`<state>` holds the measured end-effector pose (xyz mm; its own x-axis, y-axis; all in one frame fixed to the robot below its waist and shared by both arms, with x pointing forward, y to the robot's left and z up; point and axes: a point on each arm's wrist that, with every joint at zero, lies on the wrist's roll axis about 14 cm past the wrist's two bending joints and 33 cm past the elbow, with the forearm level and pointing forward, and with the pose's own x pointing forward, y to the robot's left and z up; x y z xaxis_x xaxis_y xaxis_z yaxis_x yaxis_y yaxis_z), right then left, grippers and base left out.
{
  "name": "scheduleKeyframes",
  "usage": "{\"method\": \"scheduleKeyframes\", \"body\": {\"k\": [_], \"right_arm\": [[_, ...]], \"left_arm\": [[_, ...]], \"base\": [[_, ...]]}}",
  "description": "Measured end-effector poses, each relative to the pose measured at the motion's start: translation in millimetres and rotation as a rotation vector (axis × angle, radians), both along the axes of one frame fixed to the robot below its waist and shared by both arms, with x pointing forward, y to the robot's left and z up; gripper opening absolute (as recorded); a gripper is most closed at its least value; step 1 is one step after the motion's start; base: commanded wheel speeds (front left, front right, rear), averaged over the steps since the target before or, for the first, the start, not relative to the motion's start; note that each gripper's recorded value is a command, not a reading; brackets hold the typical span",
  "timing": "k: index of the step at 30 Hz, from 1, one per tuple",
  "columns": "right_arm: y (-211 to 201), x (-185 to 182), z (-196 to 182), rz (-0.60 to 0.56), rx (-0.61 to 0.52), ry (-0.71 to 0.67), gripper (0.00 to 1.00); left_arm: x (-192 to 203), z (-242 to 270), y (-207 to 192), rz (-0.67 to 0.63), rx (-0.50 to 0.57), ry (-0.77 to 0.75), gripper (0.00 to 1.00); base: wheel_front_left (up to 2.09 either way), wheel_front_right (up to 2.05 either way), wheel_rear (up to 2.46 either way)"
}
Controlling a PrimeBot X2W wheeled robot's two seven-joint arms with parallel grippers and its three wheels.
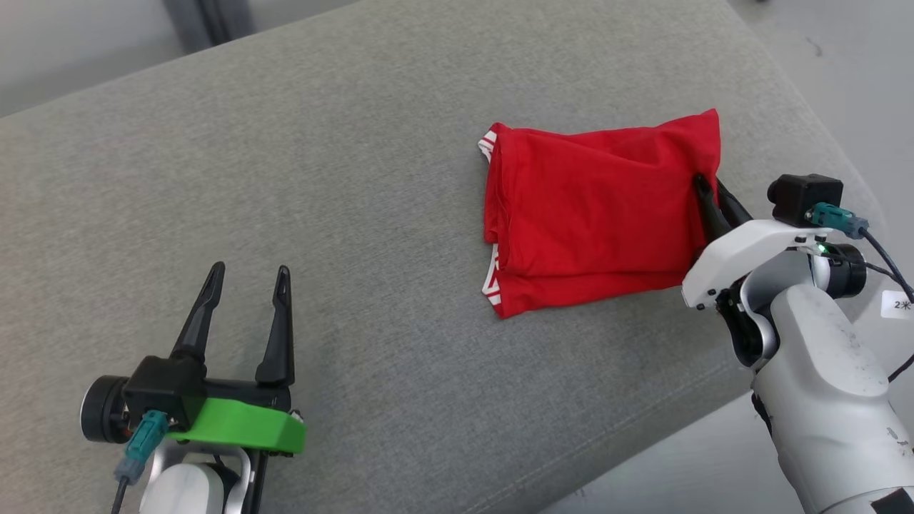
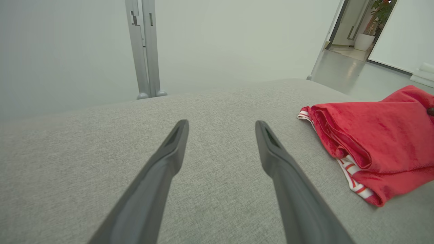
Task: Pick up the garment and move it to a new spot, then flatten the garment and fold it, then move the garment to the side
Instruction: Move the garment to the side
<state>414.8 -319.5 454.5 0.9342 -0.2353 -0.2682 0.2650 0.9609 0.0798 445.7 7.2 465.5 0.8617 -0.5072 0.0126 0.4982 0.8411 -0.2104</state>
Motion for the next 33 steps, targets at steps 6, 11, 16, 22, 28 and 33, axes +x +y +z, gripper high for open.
{"method": "scheduleKeyframes", "body": {"k": [6, 11, 16, 22, 28, 33], "right_arm": [[-21.9, -7.0, -2.1, -0.049, -0.055, -0.004, 0.0], [-25.9, 13.3, -0.5, -0.016, -0.118, 0.011, 0.0], [-16.0, 51.2, 10.7, 0.053, -0.163, -0.002, 0.0], [-40.7, 86.9, 33.9, 0.058, -0.256, 0.001, 0.0], [-82.3, 106.0, 53.1, -0.004, -0.335, 0.016, 0.0], [-103.3, 113.7, 49.6, -0.055, -0.34, 0.044, 0.0]], "left_arm": [[5.9, -18.2, -32.3, -0.09, -0.022, 0.042, 1.0], [12.2, -31.0, -29.5, -0.075, -0.027, 0.067, 1.0], [17.3, -33.4, -8.6, -0.014, -0.017, 0.069, 1.0], [19.5, -27.8, 23.9, 0.077, -0.006, 0.051, 1.0], [16.5, -29.1, 53.4, 0.156, 0.015, 0.054, 1.0], [13.8, -33.2, 73.8, 0.208, 0.036, 0.065, 1.0]], "base": [[0.0, 0.0, 0.0], [0.0, 0.0, 0.0], [0.0, 0.0, 0.0], [0.0, 0.0, 0.0], [0.0, 0.0, 0.0], [0.0, 0.0, 0.0]]}}
